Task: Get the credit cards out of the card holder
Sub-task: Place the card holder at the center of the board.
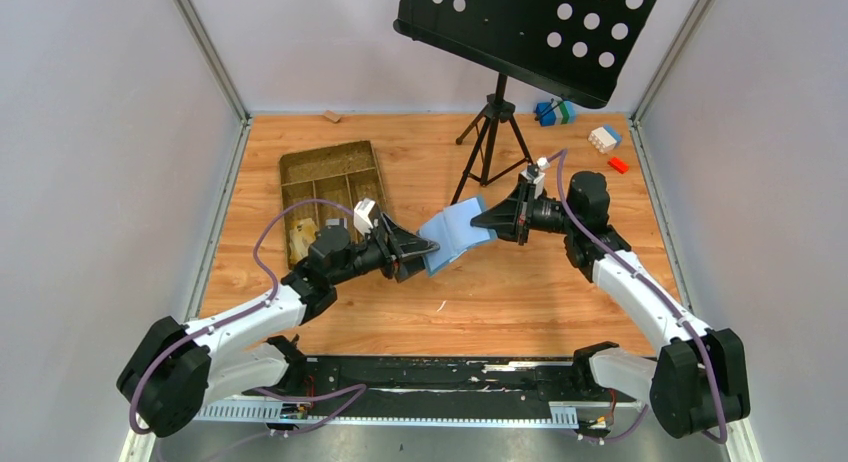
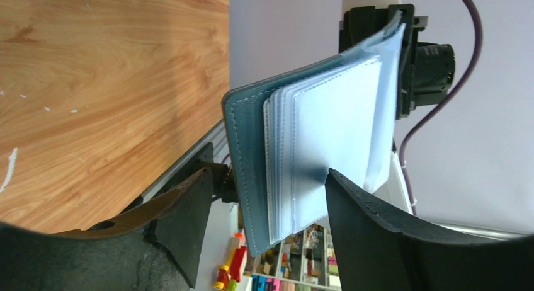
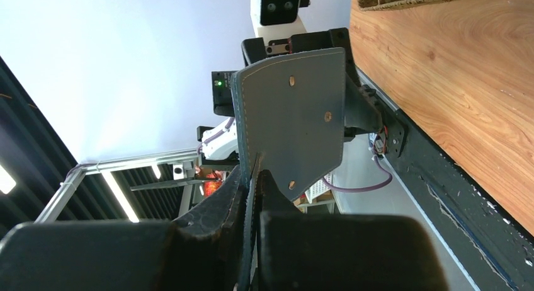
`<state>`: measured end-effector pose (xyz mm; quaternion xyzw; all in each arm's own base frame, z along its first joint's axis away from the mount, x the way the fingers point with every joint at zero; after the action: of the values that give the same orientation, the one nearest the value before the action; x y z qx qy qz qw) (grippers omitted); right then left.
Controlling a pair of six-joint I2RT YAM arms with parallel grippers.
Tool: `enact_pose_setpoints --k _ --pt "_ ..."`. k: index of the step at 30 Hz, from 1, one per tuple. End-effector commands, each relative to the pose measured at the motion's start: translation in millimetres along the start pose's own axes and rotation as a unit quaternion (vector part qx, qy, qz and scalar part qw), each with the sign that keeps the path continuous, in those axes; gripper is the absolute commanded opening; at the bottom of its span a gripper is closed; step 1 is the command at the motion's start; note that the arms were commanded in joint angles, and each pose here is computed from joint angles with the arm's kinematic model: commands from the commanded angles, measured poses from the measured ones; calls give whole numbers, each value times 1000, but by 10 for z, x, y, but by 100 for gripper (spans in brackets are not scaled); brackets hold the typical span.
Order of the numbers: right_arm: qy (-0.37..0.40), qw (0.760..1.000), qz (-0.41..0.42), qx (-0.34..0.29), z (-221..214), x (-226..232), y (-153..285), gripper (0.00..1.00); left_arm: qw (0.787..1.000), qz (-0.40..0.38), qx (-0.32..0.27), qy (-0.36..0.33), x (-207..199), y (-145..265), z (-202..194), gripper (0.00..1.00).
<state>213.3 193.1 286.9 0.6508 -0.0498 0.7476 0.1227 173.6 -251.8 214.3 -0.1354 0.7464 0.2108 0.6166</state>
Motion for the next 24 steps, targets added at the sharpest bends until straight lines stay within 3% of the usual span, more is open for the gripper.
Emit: enact_pose_setpoints --k 1,5,8,10,13,16,24 --pt "15 1000 19 3 -22 76 7 0 997 -75 6 -22 -343 7 -66 68" --pt "18 1000 10 5 -25 49 1 0 995 -101 2 -23 -474 12 -65 46" --pt "29 1000 -1 7 -16 20 -7 0 994 -108 3 -31 -548 16 -75 21" --pt "57 998 -23 7 3 -7 -9 0 994 -99 -2 -36 -557 15 -69 10" --pt "95 988 -123 7 24 -141 45 0 997 -56 -18 -57 -503 17 -36 6" --pt "149 974 -173 9 69 -149 78 0 995 6 -27 -95 -453 14 -7 1" --pt "155 981 -111 33 -86 -58 -131 0 995 7 10 -96 -522 -227 -97 0"
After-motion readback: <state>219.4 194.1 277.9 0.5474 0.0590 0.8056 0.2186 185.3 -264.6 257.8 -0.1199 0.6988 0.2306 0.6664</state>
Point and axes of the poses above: each gripper's point midway between its finger pads, its own y axis back along the fingers, its own x axis along the line the jaws close on, z = x × y, the point moved 5 cm from there along y, back along the fingers, and after that the axes turned 11 degrees about y, right-handed, at the moved point
